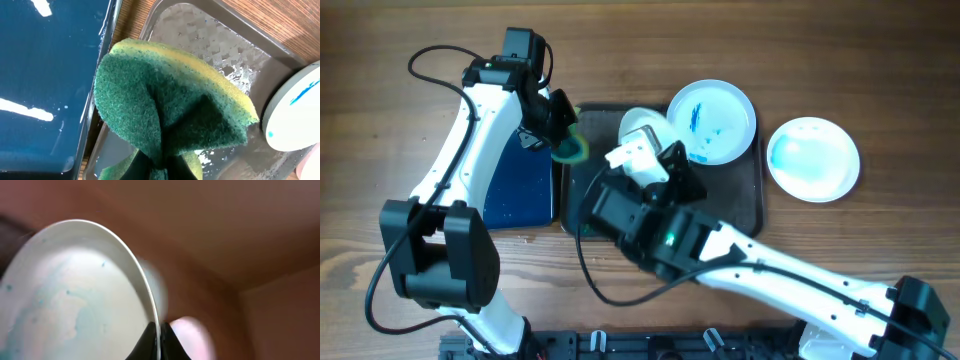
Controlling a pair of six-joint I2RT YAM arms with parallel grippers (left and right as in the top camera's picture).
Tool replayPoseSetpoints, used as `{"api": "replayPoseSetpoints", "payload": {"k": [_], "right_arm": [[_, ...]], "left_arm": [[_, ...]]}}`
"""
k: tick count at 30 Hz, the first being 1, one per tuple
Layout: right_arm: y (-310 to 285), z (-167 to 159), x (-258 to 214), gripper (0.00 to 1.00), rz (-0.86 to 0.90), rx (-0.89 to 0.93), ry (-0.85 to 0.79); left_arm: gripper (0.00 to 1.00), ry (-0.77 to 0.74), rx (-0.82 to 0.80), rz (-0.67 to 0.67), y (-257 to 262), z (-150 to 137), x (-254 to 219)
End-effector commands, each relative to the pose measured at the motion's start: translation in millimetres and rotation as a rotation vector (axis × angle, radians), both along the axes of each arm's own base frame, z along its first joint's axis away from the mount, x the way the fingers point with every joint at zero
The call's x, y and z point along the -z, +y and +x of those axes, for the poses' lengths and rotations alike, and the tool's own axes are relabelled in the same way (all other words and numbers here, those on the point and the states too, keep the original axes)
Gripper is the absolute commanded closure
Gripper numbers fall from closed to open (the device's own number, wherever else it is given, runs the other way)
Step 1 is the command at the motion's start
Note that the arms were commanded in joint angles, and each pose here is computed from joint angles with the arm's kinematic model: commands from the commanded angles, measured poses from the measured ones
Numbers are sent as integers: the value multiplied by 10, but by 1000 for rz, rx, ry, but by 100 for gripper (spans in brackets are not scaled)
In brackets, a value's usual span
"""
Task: Clean dirty plates on tray and stack at the side
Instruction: 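Carry the cleaned plate right and set it on the side stack, then grasp the last stained plate on the dark tray with the right gripper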
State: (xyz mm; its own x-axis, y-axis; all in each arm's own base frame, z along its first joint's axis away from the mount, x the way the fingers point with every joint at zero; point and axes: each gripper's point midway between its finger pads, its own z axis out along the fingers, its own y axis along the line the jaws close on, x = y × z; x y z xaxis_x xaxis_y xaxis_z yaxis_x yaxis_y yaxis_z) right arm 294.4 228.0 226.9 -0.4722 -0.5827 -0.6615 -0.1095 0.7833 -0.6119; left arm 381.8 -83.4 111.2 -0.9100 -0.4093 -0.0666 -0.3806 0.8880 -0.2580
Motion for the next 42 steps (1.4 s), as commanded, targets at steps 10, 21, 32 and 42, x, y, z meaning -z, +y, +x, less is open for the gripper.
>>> {"api": "replayPoseSetpoints", "payload": {"k": [10, 21, 32, 42], "right_arm": [[-1207, 652, 556, 96, 930, 330, 578], [-3546, 245, 1078, 96, 887, 1077, 390], [-3571, 238, 1569, 88, 913, 1076, 534], [-2773, 1032, 763, 63, 1081, 532, 540]], "left_arm": [[96, -24, 17, 10, 12, 18, -69], [96, -20, 29, 10, -31, -2, -65], [96, -25, 30, 10, -38, 8, -68], [96, -59, 45, 5, -109, 74, -87]]}}
